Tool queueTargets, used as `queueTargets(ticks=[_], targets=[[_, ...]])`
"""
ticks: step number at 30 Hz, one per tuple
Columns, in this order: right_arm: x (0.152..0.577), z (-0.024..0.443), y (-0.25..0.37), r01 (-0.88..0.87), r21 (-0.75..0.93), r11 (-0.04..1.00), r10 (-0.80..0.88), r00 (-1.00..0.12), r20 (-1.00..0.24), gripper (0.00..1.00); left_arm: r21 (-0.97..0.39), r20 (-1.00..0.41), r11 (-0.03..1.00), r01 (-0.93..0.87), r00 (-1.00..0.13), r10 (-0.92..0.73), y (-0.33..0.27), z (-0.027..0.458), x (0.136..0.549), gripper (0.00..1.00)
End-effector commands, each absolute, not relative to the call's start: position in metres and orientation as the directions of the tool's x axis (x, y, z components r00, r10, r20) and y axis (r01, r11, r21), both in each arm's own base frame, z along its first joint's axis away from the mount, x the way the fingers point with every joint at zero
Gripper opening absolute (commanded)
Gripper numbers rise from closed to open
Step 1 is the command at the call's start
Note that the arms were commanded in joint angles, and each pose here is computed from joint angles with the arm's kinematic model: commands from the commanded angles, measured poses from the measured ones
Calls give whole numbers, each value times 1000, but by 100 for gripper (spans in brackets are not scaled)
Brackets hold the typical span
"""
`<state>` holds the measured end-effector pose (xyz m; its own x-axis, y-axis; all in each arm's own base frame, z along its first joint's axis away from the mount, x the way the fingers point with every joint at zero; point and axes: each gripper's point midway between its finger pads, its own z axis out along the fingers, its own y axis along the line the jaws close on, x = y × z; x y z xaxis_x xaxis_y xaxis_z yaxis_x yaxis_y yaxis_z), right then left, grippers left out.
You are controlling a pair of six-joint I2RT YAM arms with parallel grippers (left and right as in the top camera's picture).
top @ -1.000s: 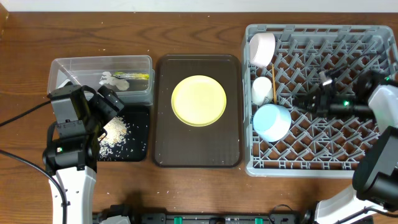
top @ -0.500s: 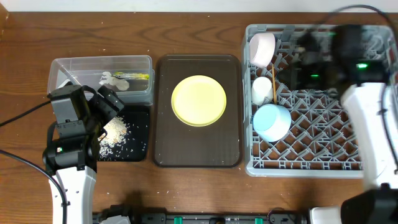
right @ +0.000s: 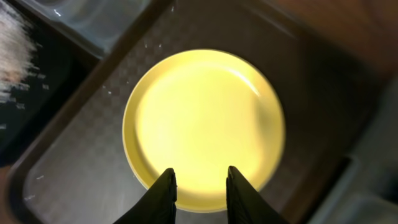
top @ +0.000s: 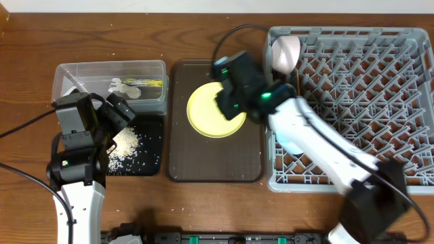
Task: Sort waste into correct bins and load items into the dishwasher rack
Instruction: 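Move the right gripper back to the yellow plate on the brown tray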
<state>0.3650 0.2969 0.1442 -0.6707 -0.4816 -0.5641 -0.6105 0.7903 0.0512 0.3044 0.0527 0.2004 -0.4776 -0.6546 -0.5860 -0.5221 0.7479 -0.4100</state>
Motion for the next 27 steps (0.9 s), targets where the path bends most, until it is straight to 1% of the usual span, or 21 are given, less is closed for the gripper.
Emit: queueTargets(ticks=[1, 4, 8, 13, 21, 27], targets=[[367, 110, 312, -612, 3, 791, -519, -673, -528, 27, -412, -599, 747, -521, -463, -653, 56, 209, 306, 93], [363, 81, 324, -632, 5, 775, -548, -676, -493, 29, -412, -599, 748, -521, -464, -653, 56, 209, 306, 93], [350, 47, 338, -665, 56, 745, -581, -688, -435, 30, -412, -599, 747, -521, -463, -653, 56, 209, 306, 93], [330, 22, 349, -691, 138, 709, -609, -699, -374, 30, -412, -599, 747, -521, -463, -653, 56, 209, 306, 93], [288, 19, 375, -726, 300, 619, -649, -688, -326, 29, -412, -599, 747, -521, -463, -653, 56, 209, 306, 94], [260, 16, 380, -743, 320, 588, -692, -667, -275, 28, -412, -599, 748, -521, -464, -653, 56, 209, 306, 93]])
